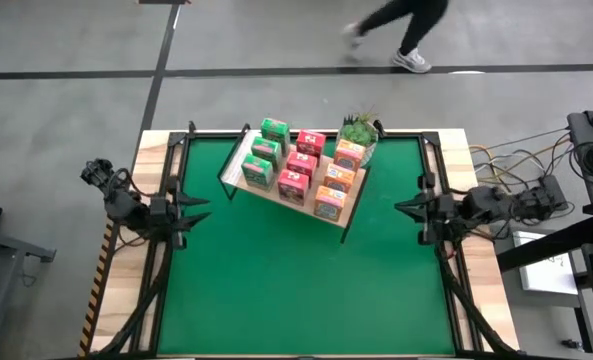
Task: Stack cereal on shelf
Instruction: Return to Home Position
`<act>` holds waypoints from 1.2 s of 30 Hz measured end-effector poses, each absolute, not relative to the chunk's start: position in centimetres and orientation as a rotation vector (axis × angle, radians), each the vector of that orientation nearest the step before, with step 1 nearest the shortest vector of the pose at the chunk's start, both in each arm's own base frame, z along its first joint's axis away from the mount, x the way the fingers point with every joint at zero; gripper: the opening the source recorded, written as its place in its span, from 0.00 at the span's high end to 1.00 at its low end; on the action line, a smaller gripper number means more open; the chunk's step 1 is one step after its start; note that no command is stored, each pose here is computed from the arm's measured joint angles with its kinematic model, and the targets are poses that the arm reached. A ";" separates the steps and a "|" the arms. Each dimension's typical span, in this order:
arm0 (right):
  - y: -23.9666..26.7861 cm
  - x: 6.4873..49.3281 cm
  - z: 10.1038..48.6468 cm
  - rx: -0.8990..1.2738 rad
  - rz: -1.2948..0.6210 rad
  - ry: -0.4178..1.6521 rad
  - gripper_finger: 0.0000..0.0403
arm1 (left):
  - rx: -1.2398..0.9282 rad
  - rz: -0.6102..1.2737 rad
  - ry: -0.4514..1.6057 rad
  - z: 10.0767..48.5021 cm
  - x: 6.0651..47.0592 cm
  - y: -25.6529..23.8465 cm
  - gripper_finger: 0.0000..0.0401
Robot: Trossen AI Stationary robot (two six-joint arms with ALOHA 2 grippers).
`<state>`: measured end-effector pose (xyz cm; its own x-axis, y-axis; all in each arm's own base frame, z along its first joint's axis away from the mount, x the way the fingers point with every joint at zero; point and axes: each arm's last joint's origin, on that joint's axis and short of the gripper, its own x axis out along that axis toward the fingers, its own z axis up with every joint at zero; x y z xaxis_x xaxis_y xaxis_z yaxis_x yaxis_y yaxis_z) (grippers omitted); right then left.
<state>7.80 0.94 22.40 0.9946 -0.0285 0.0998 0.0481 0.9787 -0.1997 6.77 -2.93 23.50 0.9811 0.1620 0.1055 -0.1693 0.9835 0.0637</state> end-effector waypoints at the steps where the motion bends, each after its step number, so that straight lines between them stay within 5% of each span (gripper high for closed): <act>1: 1.0 8.0 21.9 -0.209 -0.039 -0.090 0.97 | 0.067 0.168 -0.109 23.2 6.7 -2.9 0.69; 20: 1.3 9.3 18.3 -0.223 -0.005 -0.069 0.97 | 0.016 0.171 -0.118 18.2 7.9 -3.9 0.74; 36: 1.3 9.7 17.0 -0.301 -0.028 -0.022 0.97 | -0.026 0.176 -0.110 18.3 8.0 -3.9 0.74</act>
<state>9.72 1.35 17.00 0.9994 -0.0245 0.0263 0.0312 0.9546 -0.2962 7.96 -3.89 18.32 0.9785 0.1763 0.1067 -0.1735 0.9842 -0.0350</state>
